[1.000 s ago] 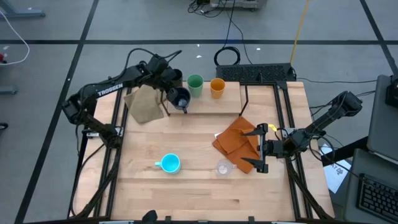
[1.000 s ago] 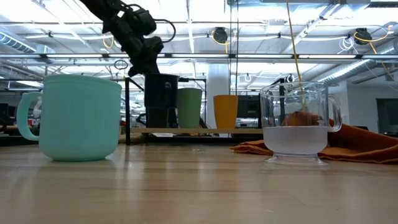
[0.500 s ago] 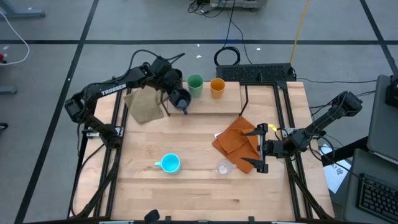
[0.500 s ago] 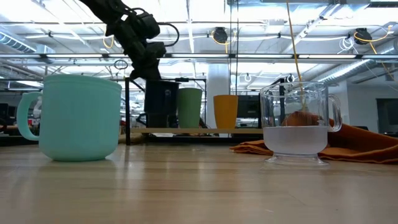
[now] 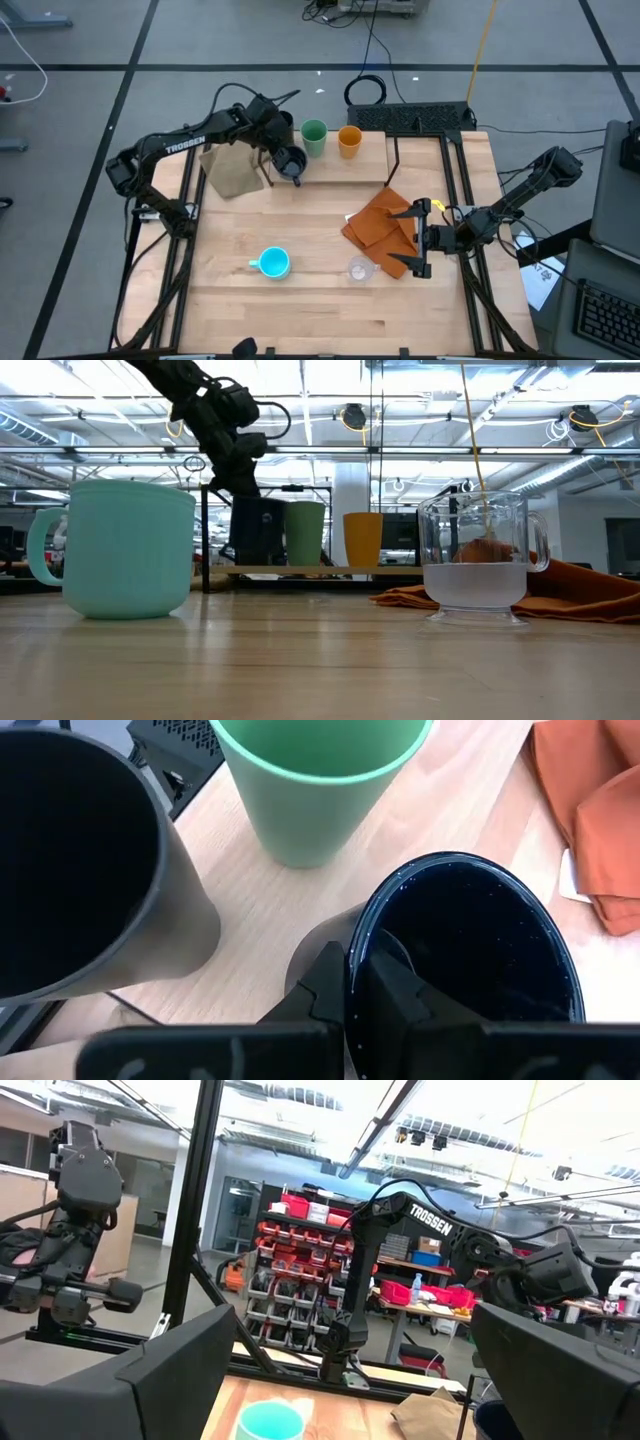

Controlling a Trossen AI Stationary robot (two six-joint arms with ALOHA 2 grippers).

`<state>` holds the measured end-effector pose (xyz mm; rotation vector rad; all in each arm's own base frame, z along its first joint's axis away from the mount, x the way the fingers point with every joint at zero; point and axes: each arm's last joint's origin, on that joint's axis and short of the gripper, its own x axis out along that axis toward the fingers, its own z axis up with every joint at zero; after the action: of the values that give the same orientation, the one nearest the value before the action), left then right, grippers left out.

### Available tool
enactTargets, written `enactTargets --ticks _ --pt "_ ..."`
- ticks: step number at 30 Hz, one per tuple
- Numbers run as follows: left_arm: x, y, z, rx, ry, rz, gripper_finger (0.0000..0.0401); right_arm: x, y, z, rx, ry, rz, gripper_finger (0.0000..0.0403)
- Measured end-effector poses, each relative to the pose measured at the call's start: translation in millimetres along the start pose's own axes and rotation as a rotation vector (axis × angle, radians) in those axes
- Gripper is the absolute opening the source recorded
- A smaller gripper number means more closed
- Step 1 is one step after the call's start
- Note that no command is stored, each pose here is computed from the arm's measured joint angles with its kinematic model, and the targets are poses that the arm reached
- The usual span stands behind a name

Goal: Stack small to large cups/mugs on shelf
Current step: Put the dark blue mug on the shelf

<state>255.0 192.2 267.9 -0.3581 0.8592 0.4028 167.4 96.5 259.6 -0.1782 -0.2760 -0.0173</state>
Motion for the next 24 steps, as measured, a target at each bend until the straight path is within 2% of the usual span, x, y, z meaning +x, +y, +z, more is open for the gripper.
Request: enactTargets --ticks 16,24 --pt "7.5 2.7 -5.3 -0.002 -0.014 0.011 0.0018 0.0 0.0 0.0 -0.004 0.0 0.0 0.0393" --pt "7.2 3.4 -2.7 -0.021 -0.041 0.014 0.0051 0.0 0.0 0.0 -0.004 0.0 0.0 0.0393"
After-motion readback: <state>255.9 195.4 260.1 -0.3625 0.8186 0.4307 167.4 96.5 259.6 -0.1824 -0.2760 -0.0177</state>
